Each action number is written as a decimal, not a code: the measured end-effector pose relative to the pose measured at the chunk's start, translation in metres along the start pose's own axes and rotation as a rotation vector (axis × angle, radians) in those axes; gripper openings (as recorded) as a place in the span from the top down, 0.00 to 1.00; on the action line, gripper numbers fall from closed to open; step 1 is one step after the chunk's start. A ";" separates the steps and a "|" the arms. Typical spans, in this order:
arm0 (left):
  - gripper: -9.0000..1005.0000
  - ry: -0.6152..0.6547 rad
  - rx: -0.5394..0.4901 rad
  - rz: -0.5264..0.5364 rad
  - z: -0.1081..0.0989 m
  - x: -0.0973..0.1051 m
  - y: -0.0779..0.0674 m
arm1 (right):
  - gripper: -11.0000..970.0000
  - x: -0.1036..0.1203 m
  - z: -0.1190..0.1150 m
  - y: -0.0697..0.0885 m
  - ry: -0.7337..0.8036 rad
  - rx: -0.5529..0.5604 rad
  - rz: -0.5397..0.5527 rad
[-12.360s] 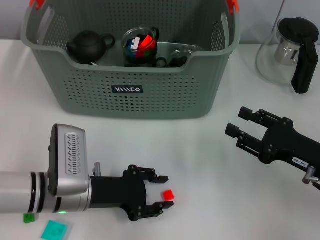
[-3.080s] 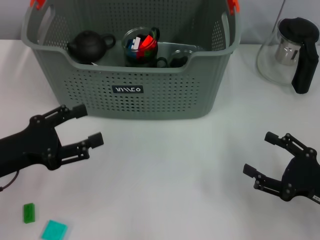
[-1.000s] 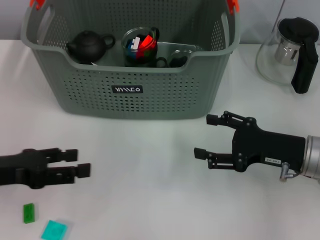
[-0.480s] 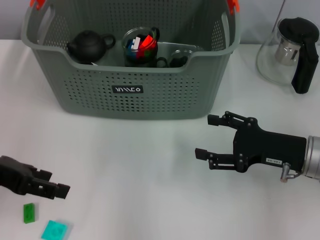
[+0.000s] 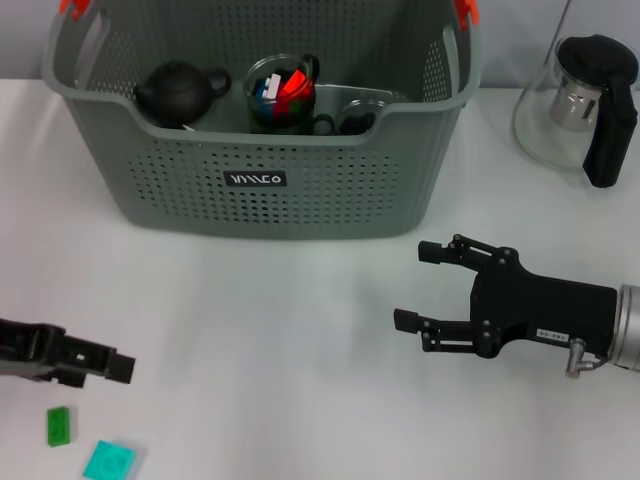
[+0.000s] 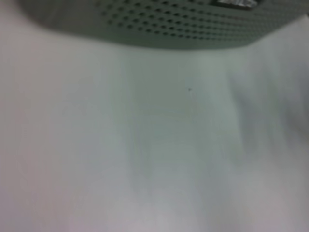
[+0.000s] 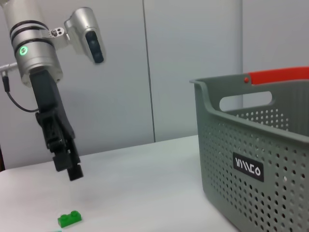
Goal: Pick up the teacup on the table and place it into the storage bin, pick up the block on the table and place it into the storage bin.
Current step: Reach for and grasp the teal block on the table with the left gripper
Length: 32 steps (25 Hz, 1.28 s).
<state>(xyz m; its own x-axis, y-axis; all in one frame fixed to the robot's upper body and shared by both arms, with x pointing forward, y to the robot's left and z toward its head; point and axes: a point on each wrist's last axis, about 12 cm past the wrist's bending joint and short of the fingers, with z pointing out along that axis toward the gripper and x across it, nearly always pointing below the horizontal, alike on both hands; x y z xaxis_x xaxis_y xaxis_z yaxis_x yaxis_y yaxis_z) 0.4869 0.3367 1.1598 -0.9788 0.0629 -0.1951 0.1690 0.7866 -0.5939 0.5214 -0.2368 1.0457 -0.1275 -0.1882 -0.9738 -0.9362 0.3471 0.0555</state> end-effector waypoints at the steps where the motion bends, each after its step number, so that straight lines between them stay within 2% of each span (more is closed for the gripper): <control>1: 0.23 0.001 0.010 -0.026 0.001 0.001 0.000 | 0.03 0.000 0.000 0.000 0.002 -0.001 0.002; 4: 0.23 0.006 0.027 -0.120 0.005 0.008 0.007 | 0.03 0.000 0.001 0.001 0.005 -0.014 0.001; 9: 0.23 -0.064 0.079 -0.282 0.002 0.027 0.029 | 0.03 0.000 0.002 0.002 0.016 -0.026 -0.026; 16: 0.23 -0.135 0.096 -0.395 -0.007 0.056 0.056 | 0.03 -0.003 0.002 -0.002 0.027 -0.024 -0.060; 22: 0.24 -0.129 0.104 -0.449 -0.001 0.065 0.061 | 0.03 -0.006 0.001 -0.009 0.043 -0.002 -0.094; 32: 0.24 -0.157 0.081 -0.554 0.014 0.072 0.075 | 0.03 -0.008 0.001 -0.008 0.040 -0.010 -0.137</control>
<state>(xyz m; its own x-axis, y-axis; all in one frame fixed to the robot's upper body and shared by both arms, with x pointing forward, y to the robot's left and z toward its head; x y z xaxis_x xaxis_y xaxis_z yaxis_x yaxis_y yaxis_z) 0.4303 0.3916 1.0900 -0.8960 -0.4411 0.0518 -0.3489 0.6267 -0.6968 0.5305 -0.2372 1.0524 -0.0107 -0.2702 -0.9628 -0.9490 0.3060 -0.0753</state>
